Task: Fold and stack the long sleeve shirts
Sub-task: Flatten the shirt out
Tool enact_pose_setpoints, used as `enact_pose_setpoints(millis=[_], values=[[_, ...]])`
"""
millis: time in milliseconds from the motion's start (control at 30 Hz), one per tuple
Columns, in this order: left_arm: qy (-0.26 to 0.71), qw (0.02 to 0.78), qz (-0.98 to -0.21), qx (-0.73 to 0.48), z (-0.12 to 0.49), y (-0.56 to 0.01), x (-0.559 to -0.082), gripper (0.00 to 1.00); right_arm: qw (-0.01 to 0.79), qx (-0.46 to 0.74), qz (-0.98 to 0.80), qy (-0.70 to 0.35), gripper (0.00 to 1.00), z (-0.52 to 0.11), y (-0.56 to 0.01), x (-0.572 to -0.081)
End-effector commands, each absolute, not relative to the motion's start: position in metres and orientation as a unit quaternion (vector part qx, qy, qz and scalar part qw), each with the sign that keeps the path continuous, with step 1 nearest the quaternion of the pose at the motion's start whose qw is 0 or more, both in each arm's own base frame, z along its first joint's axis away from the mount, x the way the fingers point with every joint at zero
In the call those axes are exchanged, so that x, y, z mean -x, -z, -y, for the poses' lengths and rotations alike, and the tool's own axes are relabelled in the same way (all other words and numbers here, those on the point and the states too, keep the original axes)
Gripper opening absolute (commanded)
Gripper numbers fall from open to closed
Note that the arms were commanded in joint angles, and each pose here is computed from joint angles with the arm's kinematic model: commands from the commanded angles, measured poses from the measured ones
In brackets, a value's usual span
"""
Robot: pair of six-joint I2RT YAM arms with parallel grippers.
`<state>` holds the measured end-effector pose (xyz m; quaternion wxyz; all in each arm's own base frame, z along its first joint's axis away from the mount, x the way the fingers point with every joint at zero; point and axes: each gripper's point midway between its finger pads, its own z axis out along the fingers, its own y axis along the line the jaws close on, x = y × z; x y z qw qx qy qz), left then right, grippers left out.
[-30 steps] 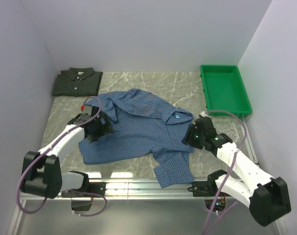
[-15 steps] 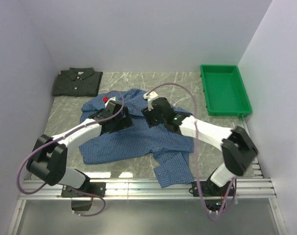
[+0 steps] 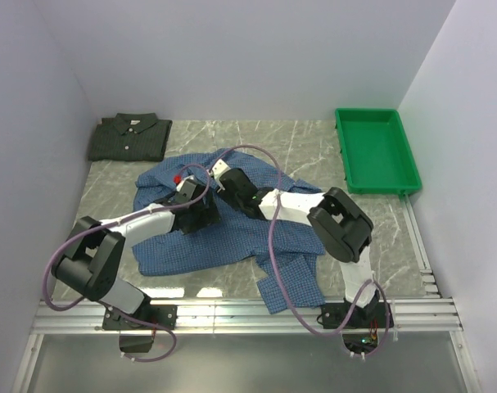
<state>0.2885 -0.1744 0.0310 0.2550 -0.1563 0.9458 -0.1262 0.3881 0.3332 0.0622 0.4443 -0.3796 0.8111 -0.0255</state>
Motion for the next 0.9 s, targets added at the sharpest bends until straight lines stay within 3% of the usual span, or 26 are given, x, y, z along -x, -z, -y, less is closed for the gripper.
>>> enact_pose_setpoints(millis=[0, 133, 233, 267, 400, 667, 867], values=[[0.133, 0.227, -0.952, 0.153, 0.173, -0.023, -0.268, 0.88, 0.501, 0.353, -0.787, 0.071, 0.59, -0.336, -0.09, -0.419], [0.136, 0.22, -0.954, 0.15, 0.171, -0.022, -0.257, 0.88, 0.496, 0.355, -0.788, 0.081, 0.5, -0.339, -0.078, -0.425], [0.134, 0.216, -0.956, 0.147, 0.168, -0.023, -0.251, 0.88, 0.501, 0.347, -0.788, 0.09, 0.32, -0.336, -0.083, -0.428], [0.133, 0.212, -0.957, 0.146, 0.167, -0.022, -0.249, 0.88, 0.505, 0.342, -0.787, 0.092, 0.2, -0.333, -0.085, -0.429], [0.144, 0.195, -0.961, 0.134, 0.168, -0.022, -0.236, 0.88, 0.52, 0.318, -0.785, 0.107, 0.04, -0.313, -0.113, -0.444], [0.16, 0.145, -0.971, 0.098, 0.172, -0.016, -0.199, 0.88, 0.54, 0.169, -0.815, 0.126, 0.0, -0.223, -0.175, -0.522], [0.184, 0.114, -0.974, 0.064, 0.18, -0.016, -0.175, 0.89, 0.52, 0.05, -0.843, 0.127, 0.02, -0.172, -0.182, -0.571]])
